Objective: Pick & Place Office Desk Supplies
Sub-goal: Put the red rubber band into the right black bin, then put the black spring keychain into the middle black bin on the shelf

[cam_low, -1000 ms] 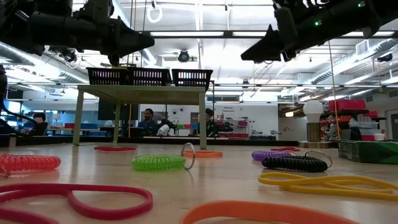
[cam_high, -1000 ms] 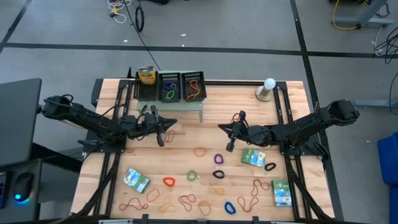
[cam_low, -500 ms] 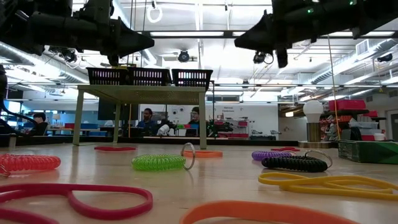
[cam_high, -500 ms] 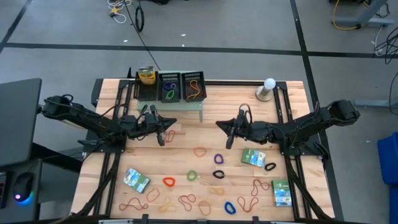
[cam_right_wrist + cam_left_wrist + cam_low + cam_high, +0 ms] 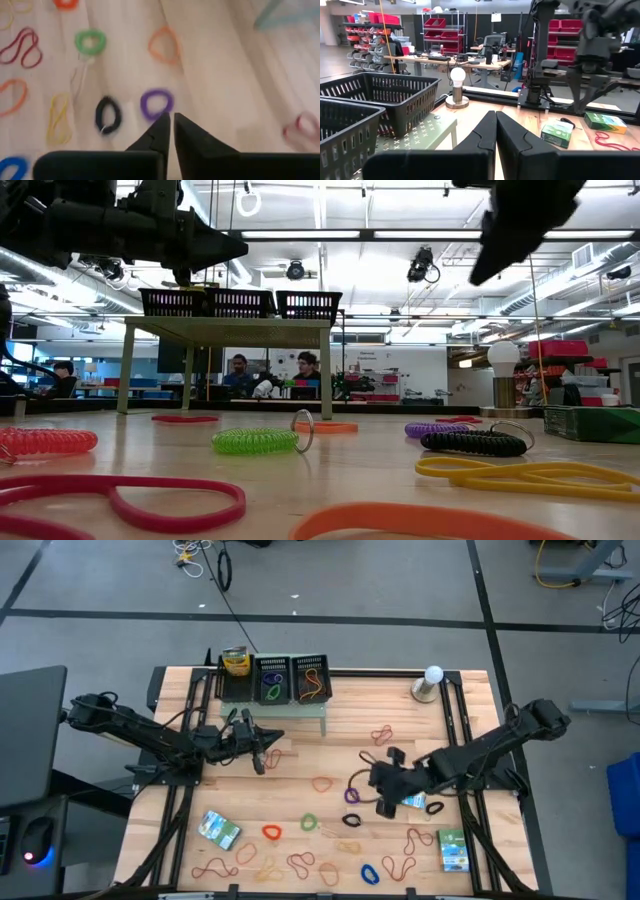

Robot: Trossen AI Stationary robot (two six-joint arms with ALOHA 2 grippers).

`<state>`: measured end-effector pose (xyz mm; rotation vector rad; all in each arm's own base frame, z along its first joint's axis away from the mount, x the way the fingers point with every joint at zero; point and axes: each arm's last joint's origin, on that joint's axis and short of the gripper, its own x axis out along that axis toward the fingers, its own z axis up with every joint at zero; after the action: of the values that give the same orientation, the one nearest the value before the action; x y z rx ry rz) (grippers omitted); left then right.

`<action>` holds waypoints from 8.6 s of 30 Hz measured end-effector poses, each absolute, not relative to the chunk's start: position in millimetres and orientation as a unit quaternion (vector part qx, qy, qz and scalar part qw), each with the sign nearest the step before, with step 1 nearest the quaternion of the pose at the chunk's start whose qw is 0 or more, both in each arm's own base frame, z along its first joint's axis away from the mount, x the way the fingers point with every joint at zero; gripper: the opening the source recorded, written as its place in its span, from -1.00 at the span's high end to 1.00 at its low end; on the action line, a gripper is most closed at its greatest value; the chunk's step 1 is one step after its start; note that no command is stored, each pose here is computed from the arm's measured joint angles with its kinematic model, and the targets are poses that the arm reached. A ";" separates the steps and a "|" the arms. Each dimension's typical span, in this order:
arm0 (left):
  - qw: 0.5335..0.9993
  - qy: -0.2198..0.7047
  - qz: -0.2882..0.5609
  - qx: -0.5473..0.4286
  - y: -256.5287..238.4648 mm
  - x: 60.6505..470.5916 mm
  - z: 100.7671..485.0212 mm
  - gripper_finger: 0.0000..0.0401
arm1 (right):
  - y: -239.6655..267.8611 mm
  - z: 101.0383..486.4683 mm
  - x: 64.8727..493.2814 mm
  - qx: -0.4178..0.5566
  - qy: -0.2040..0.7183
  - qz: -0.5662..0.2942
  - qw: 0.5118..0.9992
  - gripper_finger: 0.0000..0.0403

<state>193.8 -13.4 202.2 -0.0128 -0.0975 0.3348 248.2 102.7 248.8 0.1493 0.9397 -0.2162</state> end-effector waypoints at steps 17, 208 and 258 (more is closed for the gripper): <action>0.985 -0.048 0.167 -0.006 -13.4 193.8 202.2 0.95 | 193.7 184.3 219.0 0.053 0.681 0.000 0.730 0.38; 0.972 -0.108 0.110 -0.175 -13.7 198.3 217.0 0.95 | 18.7 196.8 227.4 0.003 0.216 -0.105 0.971 0.97; 0.806 0.591 0.007 -0.033 -176.2 286.3 137.7 0.23 | 18.4 197.8 228.3 -0.002 0.212 -0.101 0.972 0.97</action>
<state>286.3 -176.2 137.7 -0.0715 1.2658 0.0141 228.3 18.4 197.8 -0.0040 0.4283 -0.2042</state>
